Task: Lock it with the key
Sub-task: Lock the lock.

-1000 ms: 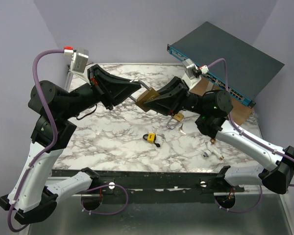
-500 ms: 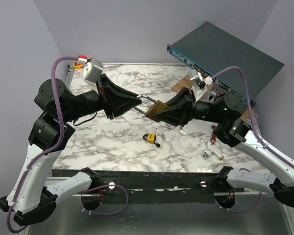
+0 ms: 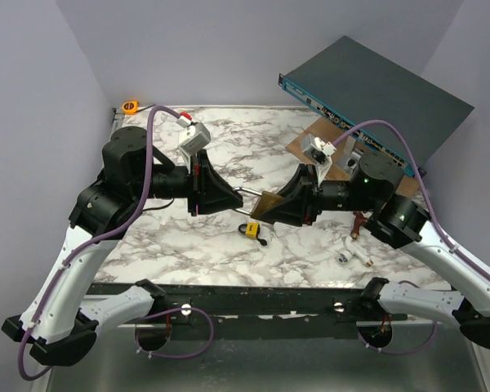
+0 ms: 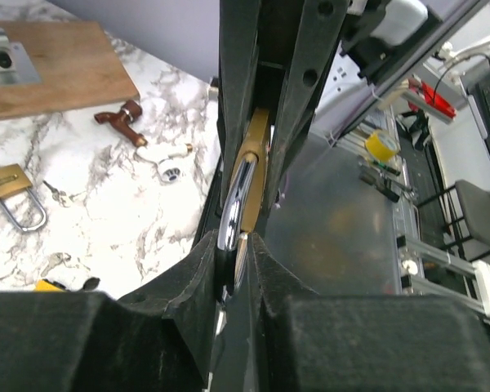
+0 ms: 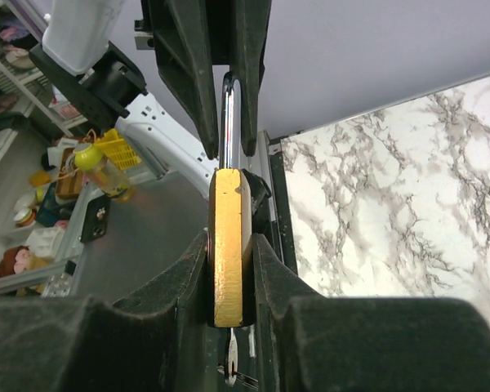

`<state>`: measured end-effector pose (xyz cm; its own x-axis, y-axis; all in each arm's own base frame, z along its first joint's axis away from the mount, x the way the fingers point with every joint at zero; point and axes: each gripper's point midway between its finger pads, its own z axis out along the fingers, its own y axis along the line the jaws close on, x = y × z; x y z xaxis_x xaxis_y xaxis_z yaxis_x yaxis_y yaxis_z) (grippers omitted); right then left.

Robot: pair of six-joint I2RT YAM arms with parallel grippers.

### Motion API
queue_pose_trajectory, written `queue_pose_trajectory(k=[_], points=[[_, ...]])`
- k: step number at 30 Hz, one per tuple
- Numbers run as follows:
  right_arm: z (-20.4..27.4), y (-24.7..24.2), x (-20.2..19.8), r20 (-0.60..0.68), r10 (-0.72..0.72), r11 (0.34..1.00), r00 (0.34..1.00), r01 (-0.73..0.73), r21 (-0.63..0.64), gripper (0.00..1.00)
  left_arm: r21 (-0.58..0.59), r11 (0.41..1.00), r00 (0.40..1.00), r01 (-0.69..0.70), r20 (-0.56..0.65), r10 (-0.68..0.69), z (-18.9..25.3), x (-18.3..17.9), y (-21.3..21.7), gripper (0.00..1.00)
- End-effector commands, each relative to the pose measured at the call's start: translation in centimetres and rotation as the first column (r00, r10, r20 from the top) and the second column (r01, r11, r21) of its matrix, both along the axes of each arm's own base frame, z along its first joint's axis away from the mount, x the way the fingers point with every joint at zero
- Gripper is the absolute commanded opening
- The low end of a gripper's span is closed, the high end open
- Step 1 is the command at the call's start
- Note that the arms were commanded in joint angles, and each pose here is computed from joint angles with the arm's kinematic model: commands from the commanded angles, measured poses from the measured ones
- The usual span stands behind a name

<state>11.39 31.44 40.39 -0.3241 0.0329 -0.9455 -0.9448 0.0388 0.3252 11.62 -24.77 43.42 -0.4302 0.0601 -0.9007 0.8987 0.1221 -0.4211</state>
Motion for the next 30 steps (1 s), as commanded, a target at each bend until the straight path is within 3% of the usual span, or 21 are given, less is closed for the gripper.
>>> queue_pose_trajectory(k=[1, 20, 28, 30], points=[[4.3, -1.4, -1.9, 0.115, 0.041, 0.996, 0.993, -0.05, 0.077, 0.01, 0.021, 0.995, 0.995, 0.097, 0.003, -0.097, -1.1, -2.6, 0.8, 0.21], [3.4, -1.6, -3.7, 0.097, 0.162, 0.987, 0.982, -0.163, -0.003, 0.01, -0.01, 0.994, 0.994, 0.113, 0.003, -0.113, -0.3, -3.2, 0.8, 0.25], [3.3, -1.6, -3.6, 0.102, 0.157, 0.987, 0.982, -0.157, -0.008, 0.01, -0.003, 0.991, 0.991, 0.134, -0.015, -0.134, -0.9, -3.3, 0.7, 0.17], [3.2, -1.5, -3.7, 0.099, 0.17, 0.985, 0.98, -0.17, -0.012, 0.01, -0.003, 0.991, 0.991, 0.135, -0.015, -0.135, -1.0, -3.3, 0.7, 0.11]])
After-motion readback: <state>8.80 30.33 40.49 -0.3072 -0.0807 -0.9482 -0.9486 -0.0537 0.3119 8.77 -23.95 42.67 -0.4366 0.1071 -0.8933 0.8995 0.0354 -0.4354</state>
